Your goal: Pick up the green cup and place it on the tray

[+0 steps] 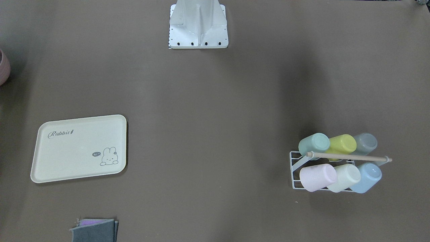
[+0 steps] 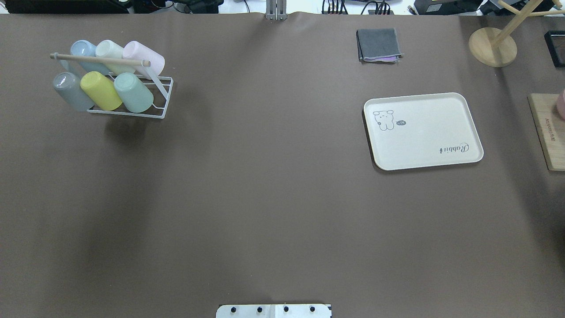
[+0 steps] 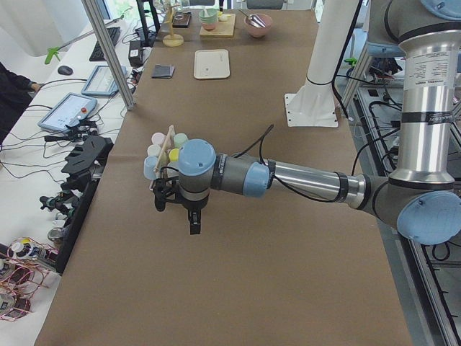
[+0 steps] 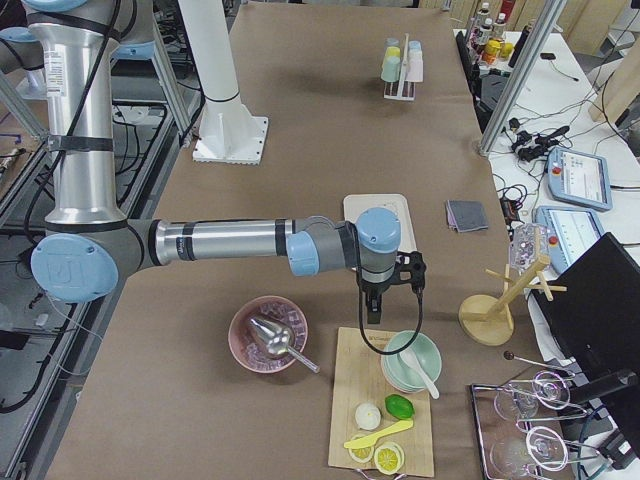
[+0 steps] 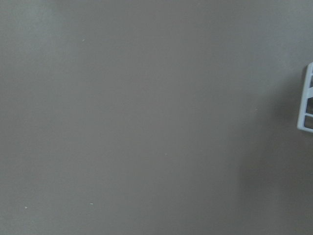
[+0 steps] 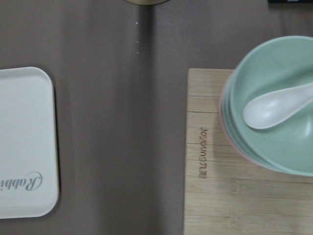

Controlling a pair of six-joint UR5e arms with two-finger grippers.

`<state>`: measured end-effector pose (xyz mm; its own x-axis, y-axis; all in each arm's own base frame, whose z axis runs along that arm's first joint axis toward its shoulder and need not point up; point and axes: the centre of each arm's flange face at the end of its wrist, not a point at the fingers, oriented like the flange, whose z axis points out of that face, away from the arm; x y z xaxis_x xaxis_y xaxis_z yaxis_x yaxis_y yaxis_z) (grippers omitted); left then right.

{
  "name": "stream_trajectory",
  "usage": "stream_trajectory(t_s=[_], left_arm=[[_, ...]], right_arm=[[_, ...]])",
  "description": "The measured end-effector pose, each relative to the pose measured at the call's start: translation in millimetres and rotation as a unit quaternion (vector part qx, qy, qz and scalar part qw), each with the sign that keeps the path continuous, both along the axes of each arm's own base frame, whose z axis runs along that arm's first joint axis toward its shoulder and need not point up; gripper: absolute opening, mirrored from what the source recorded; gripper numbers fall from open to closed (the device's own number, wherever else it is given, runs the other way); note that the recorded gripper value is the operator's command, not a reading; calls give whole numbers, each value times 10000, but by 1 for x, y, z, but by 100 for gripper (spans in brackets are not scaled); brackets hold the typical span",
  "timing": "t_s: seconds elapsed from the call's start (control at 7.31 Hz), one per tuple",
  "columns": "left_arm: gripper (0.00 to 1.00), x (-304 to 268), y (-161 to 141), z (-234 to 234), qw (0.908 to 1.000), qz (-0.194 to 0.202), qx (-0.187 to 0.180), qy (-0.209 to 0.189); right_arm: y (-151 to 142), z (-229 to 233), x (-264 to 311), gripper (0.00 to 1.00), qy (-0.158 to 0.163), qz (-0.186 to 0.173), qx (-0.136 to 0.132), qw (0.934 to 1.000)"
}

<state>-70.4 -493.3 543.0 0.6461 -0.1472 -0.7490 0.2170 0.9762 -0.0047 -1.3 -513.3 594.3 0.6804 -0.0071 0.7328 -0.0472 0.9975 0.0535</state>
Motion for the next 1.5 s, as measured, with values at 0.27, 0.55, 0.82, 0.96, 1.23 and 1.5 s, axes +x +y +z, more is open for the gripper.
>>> stream_trajectory(t_s=[0.27,0.55,0.82,0.96,1.23,1.5], left_arm=[[98,36,-13,-73,9991,225,335,-102],[98,121,-11,-154,9975,320,578,-262],[98,185,5,-205,9941,516,895,-344],[98,204,20,-224,9917,679,1053,-304],[98,222,48,-263,9857,943,1390,-118],[98,242,56,-297,9785,1140,1716,72]], right_arm=[[-23,-20,-58,100,-53,-215,-72,9997],[-53,-6,-95,100,-95,-363,183,9991],[-75,11,-124,99,-266,-225,332,9988],[-85,1,-144,99,-367,-120,306,9988],[-95,-13,-172,99,-482,-70,260,9985],[-92,3,-188,97,-558,-105,282,9980]])
